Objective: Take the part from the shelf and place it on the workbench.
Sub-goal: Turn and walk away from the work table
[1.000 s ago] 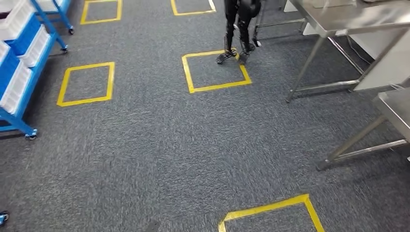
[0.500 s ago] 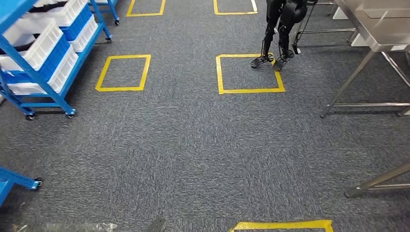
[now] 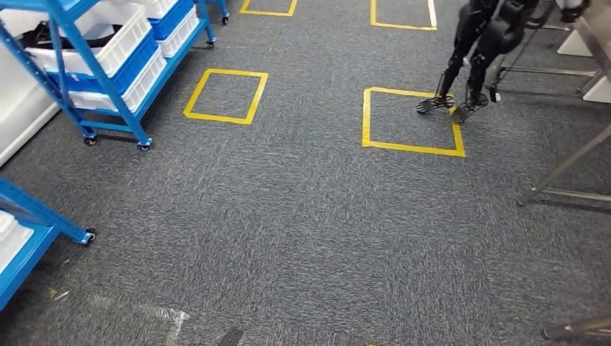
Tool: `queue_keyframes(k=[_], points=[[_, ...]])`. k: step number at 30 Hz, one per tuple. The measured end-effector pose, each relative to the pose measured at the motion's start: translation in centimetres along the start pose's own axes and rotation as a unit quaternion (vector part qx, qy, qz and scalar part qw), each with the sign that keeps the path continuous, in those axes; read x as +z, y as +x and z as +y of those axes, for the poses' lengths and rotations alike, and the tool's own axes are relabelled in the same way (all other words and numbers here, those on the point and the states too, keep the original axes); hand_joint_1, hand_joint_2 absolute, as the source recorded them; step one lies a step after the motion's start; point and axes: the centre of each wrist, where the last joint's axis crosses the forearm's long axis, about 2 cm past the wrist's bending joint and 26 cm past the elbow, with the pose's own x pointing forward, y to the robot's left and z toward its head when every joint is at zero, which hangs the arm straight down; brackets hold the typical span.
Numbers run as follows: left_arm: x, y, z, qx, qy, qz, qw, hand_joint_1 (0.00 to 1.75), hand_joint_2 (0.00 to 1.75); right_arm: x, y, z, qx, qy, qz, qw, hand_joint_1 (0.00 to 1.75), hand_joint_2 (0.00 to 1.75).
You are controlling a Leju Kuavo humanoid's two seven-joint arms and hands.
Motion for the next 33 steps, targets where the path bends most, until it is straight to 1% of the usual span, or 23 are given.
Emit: queue_keyframes(k=[3, 5, 9, 17, 20, 23, 25, 29, 31, 33], points=[[-0.2, 0.3, 0.3, -0.005, 0.003, 0.009, 1.000, 0.00, 0.00, 0.0, 0.0, 0.0, -0.016, -0.002, -0.012, 1.000, 0.00, 0.00], [-0.2, 0.3, 0.5, -0.011, 0.007, 0.007, 1.000, 0.00, 0.00, 0.0, -0.2, 0.1, -0.026, -0.003, -0.006, 1.000, 0.00, 0.00], [-0.3, 0.0, 1.4, -0.027, 0.008, -0.009, 1.000, 0.00, 0.00, 0.0, -0.5, 0.3, -0.051, -0.009, 0.008, 0.999, 0.00, 0.00], [-0.6, -0.7, 3.9, -0.051, -0.012, -0.031, 0.998, 0.00, 0.00, 0.3, 0.1, 1.1, -0.096, -0.014, 0.018, 0.995, 0.00, 0.00], [-0.7, -0.5, 4.2, -0.067, -0.020, -0.042, 0.997, 0.00, 0.00, 0.4, 0.1, 1.3, -0.126, -0.013, 0.030, 0.991, 0.00, 0.00], [-0.6, -0.6, 4.2, -0.074, -0.022, -0.045, 0.996, 0.00, 0.00, 0.4, 0.1, 1.5, -0.151, 0.001, 0.052, 0.987, 0.00, 0.00], [-0.6, -0.7, 4.3, -0.074, -0.020, -0.042, 0.996, 0.00, 0.00, 0.5, 0.2, 1.6, -0.145, 0.012, 0.061, 0.988, 0.00, 0.00], [-0.6, -0.6, 4.2, -0.066, -0.013, -0.030, 0.997, 0.00, 0.00, 0.4, 0.4, 1.5, -0.089, 0.027, 0.064, 0.994, 0.00, 0.00], [-0.5, -0.6, 3.7, -0.062, 0.003, -0.012, 0.998, 0.00, 0.00, 0.4, 0.5, 1.4, -0.067, 0.029, 0.067, 0.995, 0.00, 0.00], [-0.6, 0.4, 2.4, -0.058, 0.030, 0.009, 0.998, 0.00, 0.00, 0.4, 0.7, 1.2, -0.048, 0.029, 0.071, 0.996, 0.00, 0.00]])
